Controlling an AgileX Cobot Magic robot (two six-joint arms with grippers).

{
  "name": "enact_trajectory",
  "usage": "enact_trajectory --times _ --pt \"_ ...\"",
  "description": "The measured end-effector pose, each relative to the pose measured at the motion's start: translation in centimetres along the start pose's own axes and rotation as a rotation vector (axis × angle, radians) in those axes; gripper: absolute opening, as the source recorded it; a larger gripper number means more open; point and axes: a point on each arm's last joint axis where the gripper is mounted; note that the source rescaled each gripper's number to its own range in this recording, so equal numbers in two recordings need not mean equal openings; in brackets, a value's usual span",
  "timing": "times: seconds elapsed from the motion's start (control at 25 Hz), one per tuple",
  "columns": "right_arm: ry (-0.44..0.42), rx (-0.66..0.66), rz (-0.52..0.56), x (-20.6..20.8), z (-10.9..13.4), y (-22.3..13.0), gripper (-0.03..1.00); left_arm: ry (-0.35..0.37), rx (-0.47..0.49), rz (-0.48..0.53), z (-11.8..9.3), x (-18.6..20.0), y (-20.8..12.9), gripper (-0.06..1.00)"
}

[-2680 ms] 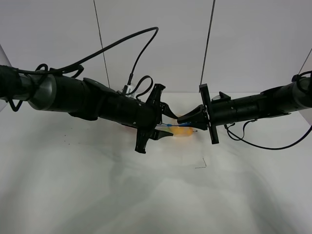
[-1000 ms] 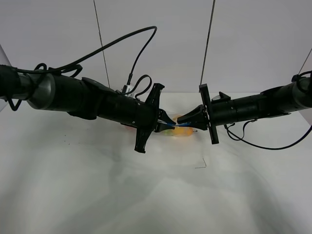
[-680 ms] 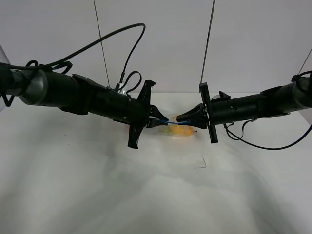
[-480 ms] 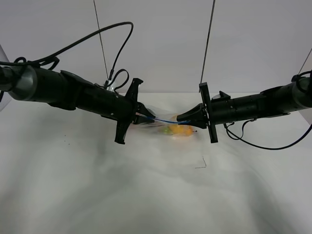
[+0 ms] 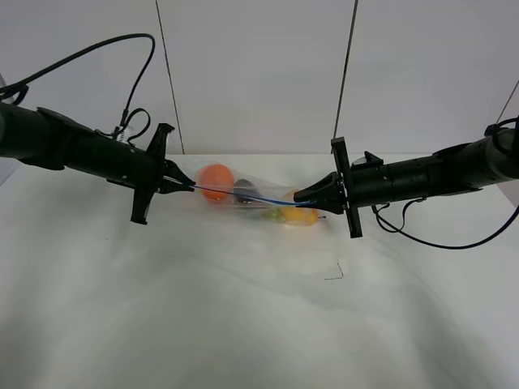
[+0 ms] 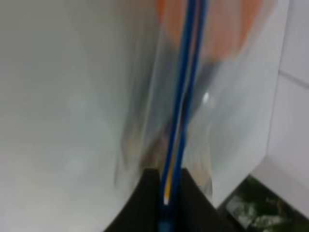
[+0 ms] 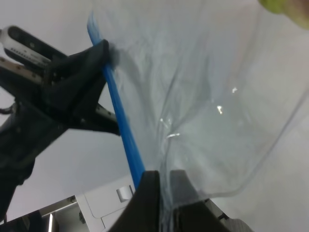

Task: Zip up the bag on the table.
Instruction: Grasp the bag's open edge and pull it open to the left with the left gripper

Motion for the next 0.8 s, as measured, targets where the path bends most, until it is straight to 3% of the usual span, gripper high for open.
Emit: enact_trajectory --times 0.36,0.68,0.76,0.8 --pt "0.000 0.000 0.001 0.0 0.0 0.0 0.00 -0.002 0.012 -0.104 0.9 3.2 5.5 0.00" --pt "0.008 -0.001 0.003 -0.3 0.2 -0.1 0.00 -0.004 -0.006 -0.102 1.3 4.3 6.9 0.00" --pt "0.004 0.001 0.006 -0.3 0.1 -0.1 0.00 -0.003 -0.037 -0.100 1.3 4.3 6.9 0.04" --pt "-0.003 0.004 0.011 -0.3 0.1 -0.2 0.00 -0.003 -0.057 -0.118 1.3 4.4 7.1 0.11"
Point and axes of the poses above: a point on each arm's last joint axis where the gripper is mounted, x pointing back along that axis away from the gripper, z along the wrist's bending axis when the last joint is at zero, y = z × x, and after that the axes turned 1 degree about x, right-handed
